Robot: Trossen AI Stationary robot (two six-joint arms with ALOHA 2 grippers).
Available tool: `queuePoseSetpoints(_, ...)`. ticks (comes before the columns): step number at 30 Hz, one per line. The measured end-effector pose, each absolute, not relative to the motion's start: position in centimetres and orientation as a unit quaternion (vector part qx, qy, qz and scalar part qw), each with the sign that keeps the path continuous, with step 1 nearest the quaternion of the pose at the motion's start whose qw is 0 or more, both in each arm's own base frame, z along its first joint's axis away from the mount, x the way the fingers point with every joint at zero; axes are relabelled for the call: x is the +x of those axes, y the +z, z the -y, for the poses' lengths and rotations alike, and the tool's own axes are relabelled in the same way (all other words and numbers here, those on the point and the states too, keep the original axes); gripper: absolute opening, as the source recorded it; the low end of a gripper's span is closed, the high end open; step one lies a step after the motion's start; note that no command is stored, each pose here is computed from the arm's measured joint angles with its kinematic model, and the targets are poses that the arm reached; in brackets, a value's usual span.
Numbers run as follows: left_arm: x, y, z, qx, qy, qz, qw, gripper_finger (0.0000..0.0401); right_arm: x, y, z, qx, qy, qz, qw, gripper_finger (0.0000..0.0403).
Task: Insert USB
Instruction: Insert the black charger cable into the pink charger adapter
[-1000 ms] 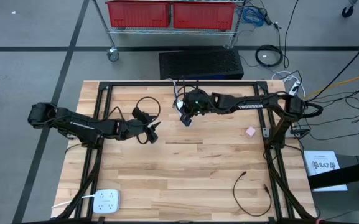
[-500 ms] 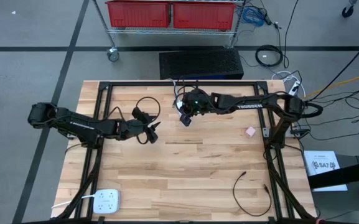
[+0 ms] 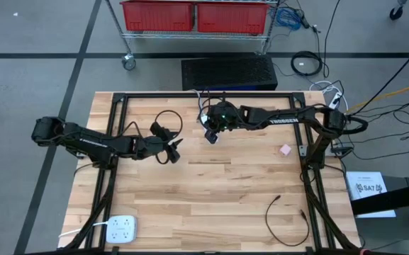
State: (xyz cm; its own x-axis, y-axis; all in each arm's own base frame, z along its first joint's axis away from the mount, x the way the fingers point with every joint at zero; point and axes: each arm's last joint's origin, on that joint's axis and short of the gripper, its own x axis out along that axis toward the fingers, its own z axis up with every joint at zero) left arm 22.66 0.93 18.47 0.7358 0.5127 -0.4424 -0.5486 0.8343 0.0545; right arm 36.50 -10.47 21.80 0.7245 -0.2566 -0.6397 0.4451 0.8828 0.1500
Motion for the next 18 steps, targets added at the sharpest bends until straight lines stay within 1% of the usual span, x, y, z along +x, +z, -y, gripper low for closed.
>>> queuePoseSetpoints(18,22.66,18.48,-0.93,-0.04,0.285,-0.225,0.931,0.0169,36.32,21.67,10.68,0.141,-0.191,-0.328,0.914,0.0)
